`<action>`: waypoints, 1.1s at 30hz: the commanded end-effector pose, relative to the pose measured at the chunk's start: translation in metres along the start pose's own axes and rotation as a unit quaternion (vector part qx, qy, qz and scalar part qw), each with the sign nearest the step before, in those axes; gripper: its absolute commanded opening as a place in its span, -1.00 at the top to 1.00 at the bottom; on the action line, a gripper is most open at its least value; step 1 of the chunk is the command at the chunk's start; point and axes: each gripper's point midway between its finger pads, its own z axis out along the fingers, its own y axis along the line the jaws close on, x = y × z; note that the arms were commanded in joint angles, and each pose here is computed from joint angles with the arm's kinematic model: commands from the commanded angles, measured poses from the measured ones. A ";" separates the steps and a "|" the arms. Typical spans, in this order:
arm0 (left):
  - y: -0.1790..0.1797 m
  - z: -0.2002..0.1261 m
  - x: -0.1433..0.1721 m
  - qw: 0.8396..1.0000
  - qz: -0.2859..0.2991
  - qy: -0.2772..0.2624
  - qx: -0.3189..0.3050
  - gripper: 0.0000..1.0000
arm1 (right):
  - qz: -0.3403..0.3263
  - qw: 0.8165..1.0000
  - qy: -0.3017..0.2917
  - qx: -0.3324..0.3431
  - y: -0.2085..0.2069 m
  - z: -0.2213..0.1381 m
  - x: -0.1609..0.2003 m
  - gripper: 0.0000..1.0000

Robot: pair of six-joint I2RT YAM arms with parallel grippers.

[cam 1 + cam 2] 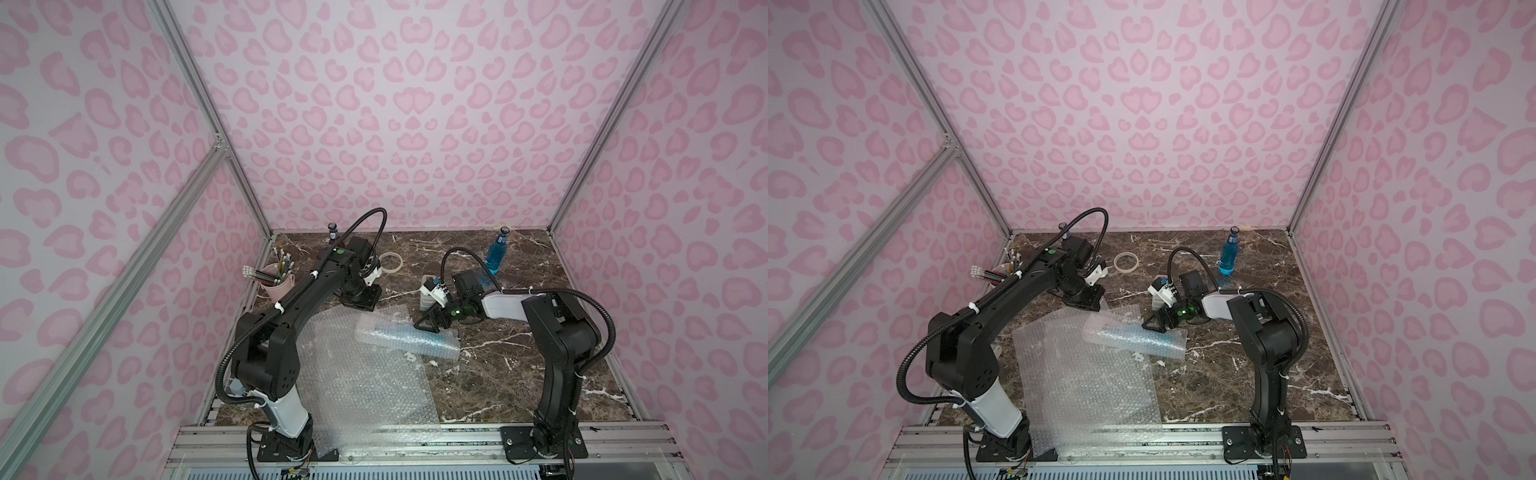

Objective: Wrap wine bottles in bubble wrap
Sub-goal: Adjust the bubble wrap on the bubble wrap.

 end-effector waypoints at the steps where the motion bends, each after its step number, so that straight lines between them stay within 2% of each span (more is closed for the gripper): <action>1: 0.003 -0.001 0.007 1.000 0.001 0.010 -0.001 0.90 | 0.029 0.998 0.036 -0.031 0.009 0.008 0.021 -0.75; 15: 0.003 0.011 0.009 1.000 -0.005 0.020 0.009 0.89 | 0.006 0.993 0.039 -0.112 0.041 0.012 0.014 -0.72; 23: 0.002 0.015 0.009 1.000 -0.007 0.022 0.015 0.89 | -0.019 0.993 0.036 -0.107 0.053 0.005 0.010 -0.71; 30: 0.000 0.016 0.007 0.999 -0.011 0.022 0.022 0.89 | -0.042 0.992 0.067 -0.095 0.064 0.011 0.027 -0.70; 33: 0.000 0.016 0.008 0.999 -0.009 0.021 0.022 0.89 | -0.062 0.993 0.075 -0.068 0.064 0.014 0.028 -0.67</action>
